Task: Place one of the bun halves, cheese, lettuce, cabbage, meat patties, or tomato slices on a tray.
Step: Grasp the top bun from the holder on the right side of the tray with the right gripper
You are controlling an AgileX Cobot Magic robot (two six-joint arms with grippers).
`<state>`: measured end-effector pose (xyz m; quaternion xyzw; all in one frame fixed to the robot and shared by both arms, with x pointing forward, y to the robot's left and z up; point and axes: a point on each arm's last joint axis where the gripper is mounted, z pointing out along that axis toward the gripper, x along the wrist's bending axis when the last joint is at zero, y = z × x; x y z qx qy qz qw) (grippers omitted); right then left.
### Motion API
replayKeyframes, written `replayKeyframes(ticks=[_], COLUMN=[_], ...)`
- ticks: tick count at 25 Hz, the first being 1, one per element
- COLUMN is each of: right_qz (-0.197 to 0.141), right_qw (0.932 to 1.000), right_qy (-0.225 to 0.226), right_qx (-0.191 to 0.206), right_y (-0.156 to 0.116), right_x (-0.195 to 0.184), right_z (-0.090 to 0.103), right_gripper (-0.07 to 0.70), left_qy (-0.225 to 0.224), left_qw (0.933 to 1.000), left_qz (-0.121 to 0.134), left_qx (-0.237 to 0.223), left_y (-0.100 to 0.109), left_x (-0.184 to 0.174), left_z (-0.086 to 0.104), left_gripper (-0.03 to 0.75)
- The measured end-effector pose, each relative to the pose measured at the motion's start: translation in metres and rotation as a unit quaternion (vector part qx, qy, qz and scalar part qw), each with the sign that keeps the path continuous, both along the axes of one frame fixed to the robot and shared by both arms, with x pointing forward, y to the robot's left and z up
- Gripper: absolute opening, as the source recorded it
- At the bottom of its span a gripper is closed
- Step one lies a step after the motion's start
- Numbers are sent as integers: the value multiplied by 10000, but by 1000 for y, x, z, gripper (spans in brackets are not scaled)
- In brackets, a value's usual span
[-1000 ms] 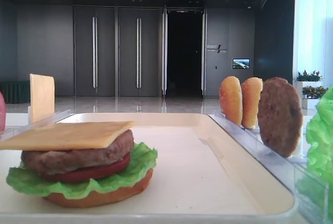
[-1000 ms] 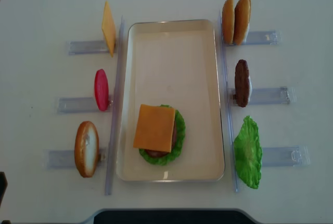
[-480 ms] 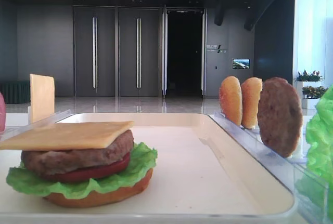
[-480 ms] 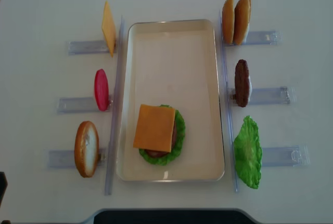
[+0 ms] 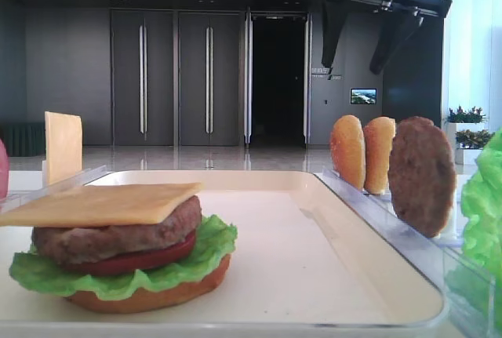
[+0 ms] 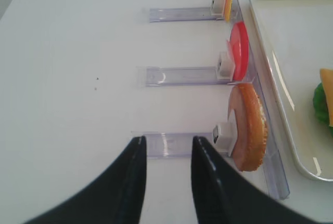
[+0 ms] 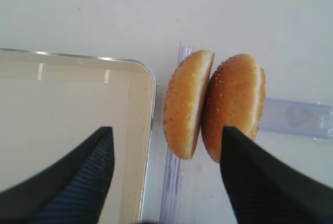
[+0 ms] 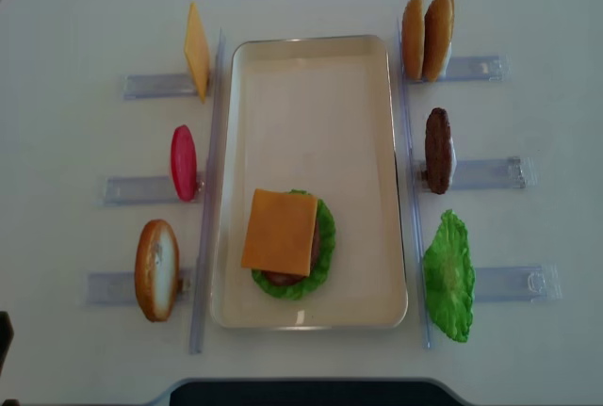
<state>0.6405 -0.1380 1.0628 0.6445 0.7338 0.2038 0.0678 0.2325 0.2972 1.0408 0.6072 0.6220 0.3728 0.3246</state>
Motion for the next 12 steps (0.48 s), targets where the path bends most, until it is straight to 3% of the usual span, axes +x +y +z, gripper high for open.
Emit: replayKeyframes(ticks=[12], right_qz=[54], right_qw=[9997], right_qy=[258], right_qx=[15], right_y=[5], right_x=[11], right_z=[-30], right_gripper=[455], left_qy=[0], left_qw=[10000], left_qz=[0], left_qx=[0], left_y=[0], left_x=[0], left_z=[0], left_gripper=[230])
